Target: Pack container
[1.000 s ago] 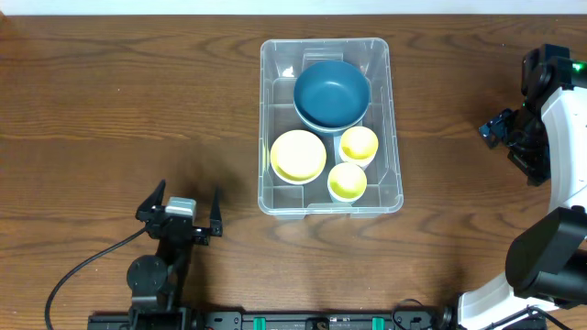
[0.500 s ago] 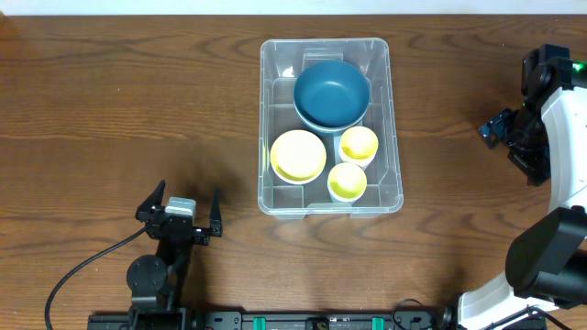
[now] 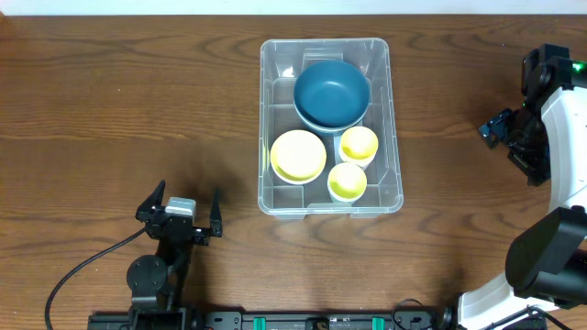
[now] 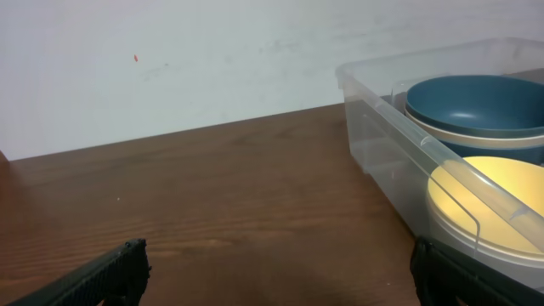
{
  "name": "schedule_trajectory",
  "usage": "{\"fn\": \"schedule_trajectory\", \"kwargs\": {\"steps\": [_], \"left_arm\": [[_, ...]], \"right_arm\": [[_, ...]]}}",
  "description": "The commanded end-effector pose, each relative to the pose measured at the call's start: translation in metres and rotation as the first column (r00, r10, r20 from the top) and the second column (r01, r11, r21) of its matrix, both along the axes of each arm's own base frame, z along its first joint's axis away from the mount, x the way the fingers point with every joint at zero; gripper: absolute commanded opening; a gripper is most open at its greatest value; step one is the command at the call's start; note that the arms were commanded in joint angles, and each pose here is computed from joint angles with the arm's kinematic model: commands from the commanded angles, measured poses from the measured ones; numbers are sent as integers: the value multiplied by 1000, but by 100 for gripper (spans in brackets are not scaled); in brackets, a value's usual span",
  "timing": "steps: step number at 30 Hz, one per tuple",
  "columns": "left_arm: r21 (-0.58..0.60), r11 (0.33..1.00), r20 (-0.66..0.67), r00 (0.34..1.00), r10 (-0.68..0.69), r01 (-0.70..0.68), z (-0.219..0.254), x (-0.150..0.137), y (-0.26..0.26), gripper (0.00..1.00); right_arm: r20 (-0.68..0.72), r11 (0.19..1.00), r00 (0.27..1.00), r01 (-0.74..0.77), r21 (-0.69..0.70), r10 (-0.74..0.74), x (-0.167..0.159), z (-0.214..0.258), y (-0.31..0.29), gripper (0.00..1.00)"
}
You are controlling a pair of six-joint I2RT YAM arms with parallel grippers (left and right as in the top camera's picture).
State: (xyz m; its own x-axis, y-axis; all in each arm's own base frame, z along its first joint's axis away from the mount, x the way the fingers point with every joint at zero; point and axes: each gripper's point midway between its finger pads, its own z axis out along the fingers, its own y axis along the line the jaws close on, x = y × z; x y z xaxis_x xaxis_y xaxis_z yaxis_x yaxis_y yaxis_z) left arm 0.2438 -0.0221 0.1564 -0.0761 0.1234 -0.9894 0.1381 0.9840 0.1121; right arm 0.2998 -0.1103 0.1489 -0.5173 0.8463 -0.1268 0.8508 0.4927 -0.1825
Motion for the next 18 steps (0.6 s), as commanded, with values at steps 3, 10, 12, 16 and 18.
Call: {"fn": "schedule_trajectory", "kwargs": {"steps": [3, 10, 12, 16, 18], "left_arm": [[8, 1000, -43, 999, -8, 8, -15, -1, -1, 98], [8, 1000, -43, 999, -8, 8, -15, -1, -1, 98], [8, 1000, -43, 999, -8, 8, -15, -1, -1, 98], [8, 1000, -43, 999, -8, 8, -15, -1, -1, 98], [8, 1000, -43, 999, -8, 8, -15, -1, -1, 98]], "right_arm": [[-3, 1000, 1000, 14, -12, -14, 0, -1, -3, 99], [117, 999, 993, 3, -38, 2, -5, 36, 2, 99], [188, 998, 982, -7, -55, 17, -10, 57, 8, 99], [341, 996, 938, -23, -90, 52, -26, 102, 19, 99], [414, 994, 908, -25, -106, 67, -37, 123, 24, 99]]}}
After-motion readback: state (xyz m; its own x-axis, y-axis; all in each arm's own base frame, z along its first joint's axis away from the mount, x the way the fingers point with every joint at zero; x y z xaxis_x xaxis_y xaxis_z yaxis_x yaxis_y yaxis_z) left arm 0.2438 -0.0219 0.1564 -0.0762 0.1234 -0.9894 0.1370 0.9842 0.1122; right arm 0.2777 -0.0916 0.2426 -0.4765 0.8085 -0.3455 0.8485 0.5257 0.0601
